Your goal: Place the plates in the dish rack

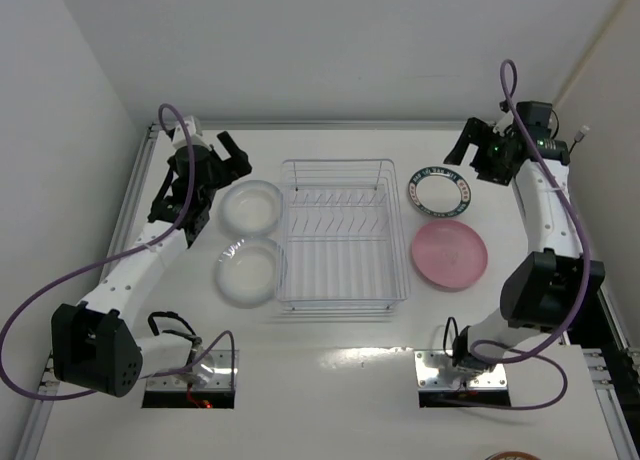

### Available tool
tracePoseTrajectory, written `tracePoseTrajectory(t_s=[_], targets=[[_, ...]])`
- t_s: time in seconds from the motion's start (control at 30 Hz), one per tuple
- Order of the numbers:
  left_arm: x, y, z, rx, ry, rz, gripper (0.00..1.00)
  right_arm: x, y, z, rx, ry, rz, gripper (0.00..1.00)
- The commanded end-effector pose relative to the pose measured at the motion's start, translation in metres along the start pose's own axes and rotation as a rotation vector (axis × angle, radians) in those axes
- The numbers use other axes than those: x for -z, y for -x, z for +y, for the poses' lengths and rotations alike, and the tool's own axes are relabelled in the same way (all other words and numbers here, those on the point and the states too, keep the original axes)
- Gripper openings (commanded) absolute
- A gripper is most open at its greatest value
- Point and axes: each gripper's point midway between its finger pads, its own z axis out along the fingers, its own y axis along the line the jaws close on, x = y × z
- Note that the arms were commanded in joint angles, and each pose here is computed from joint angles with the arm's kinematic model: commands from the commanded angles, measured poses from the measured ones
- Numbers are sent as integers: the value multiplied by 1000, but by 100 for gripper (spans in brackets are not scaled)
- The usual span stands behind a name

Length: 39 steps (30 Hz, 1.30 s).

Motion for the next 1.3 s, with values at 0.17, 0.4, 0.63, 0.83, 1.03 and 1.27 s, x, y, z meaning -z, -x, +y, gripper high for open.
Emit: tracePoseTrajectory(t_s=[0.17, 0.4, 0.63, 0.83, 1.03, 1.27], targets=[[6, 11, -8, -11, -60, -34, 100, -35, -8, -20, -198, 146, 29, 100], [6, 6, -10, -12, -81, -21, 100, -83, 12, -48, -410, 236, -24, 100], [8, 3, -8, -23, -76, -14, 100, -118, -4, -97, -469, 107, 58, 100], [6, -7, 2, -34, -36, 21, 100, -126, -17, -127, -506, 33, 94, 100], [1, -5, -1, -36, -33, 28, 100, -130, -32, -156, -534, 1, 110, 97], [-7, -4, -3, -58, -25, 42, 100, -160, -62, -162, -522, 66, 215, 90]])
